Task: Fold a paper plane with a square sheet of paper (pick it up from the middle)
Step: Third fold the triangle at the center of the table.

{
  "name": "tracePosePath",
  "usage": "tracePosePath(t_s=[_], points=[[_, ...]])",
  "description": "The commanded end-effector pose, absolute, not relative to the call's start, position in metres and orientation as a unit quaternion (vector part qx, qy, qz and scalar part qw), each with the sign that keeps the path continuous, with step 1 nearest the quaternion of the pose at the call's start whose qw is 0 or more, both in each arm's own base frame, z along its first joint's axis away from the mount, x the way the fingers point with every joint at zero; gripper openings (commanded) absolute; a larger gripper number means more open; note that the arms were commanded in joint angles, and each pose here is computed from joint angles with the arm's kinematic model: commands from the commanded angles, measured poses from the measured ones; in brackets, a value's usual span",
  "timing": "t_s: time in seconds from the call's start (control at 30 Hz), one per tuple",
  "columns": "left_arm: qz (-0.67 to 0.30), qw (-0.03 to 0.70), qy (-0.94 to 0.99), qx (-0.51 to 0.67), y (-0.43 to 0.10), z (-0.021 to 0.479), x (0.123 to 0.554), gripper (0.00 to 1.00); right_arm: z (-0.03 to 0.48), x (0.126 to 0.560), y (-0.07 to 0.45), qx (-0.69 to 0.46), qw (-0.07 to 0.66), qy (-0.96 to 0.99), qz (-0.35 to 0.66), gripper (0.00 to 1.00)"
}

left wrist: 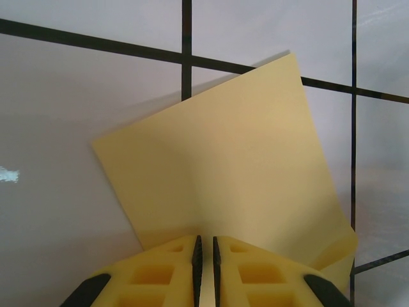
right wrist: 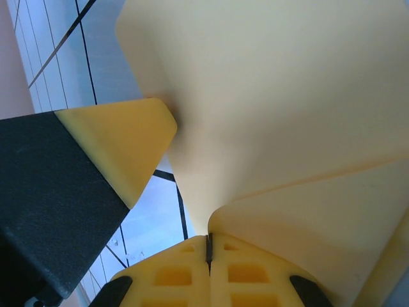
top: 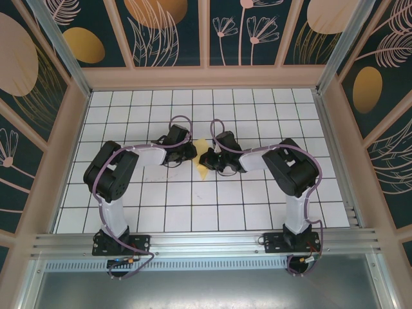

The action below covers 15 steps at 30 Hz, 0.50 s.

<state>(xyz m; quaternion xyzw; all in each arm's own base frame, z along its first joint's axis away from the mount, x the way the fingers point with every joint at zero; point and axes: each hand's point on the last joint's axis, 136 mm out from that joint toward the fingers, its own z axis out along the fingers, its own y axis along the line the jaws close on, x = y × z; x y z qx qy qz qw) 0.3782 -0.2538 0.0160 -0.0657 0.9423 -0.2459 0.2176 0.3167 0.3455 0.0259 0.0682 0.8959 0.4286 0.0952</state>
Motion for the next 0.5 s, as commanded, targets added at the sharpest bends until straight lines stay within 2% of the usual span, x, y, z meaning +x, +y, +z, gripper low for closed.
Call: tracePosePath(t_s=[0.0, 0.23, 0.37, 0.47], points=[[-0.231, 0.191, 0.952, -0.060, -0.250, -0.002, 0.370, 0.18, 0.025, 0.321, 0.350, 0.064, 0.099, 0.896, 0.429, 0.06], [-0.230, 0.191, 0.952, -0.059, -0.250, -0.002, 0.370, 0.18, 0.020, 0.319, 0.347, 0.064, 0.096, 0.900, 0.421, 0.07], [-0.231, 0.194, 0.952, -0.060, -0.250, 0.001, 0.371, 0.18, 0.018, 0.320, 0.346, 0.067, 0.097, 0.902, 0.415, 0.12], [-0.233, 0.203, 0.949, -0.063, -0.249, 0.009, 0.373, 0.18, 0.014, 0.319, 0.344, 0.069, 0.094, 0.905, 0.408, 0.20]])
